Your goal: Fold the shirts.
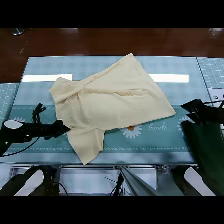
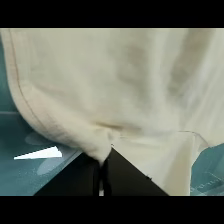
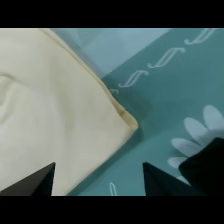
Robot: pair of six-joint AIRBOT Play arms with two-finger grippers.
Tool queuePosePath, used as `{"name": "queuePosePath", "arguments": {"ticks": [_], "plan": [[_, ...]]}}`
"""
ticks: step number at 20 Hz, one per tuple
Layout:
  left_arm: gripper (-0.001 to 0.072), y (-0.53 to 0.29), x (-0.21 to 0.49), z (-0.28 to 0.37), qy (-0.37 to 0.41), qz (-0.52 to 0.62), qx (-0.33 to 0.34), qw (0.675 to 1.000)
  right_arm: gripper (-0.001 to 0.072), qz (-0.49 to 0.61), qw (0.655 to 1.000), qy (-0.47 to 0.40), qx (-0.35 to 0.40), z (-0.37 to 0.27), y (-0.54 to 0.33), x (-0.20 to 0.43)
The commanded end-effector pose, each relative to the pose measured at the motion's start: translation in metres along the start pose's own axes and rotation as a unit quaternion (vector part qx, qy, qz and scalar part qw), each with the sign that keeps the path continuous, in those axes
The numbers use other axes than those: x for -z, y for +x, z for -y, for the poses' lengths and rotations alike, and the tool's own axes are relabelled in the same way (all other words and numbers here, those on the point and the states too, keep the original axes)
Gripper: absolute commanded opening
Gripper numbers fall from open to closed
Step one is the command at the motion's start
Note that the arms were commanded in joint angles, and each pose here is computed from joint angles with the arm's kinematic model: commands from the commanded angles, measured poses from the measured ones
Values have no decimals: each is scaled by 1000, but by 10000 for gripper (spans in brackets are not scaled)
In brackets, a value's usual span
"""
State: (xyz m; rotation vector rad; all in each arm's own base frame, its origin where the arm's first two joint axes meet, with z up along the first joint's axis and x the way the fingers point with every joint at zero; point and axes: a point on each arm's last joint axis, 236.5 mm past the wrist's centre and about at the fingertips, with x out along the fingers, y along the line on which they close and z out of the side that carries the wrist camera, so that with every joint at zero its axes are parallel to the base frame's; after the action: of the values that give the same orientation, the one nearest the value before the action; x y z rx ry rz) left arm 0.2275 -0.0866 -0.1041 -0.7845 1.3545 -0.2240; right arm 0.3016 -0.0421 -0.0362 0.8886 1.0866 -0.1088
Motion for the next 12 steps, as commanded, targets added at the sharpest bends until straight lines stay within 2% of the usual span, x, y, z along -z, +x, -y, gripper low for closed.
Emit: {"name": "queuePosePath", "arguments": {"ticks": [1, 6, 12], "plan": [[24, 0, -3, 3, 2, 3, 4, 1000, 629, -53, 998, 25, 13, 22, 20, 13], [24, -1, -9, 16, -18, 15, 32, 999, 629, -89, 995, 37, -11, 18, 46, -5], [25, -1, -11, 16, -19, 19, 32, 999, 628, -147, 989, 22, -22, 15, 64, 2]]}}
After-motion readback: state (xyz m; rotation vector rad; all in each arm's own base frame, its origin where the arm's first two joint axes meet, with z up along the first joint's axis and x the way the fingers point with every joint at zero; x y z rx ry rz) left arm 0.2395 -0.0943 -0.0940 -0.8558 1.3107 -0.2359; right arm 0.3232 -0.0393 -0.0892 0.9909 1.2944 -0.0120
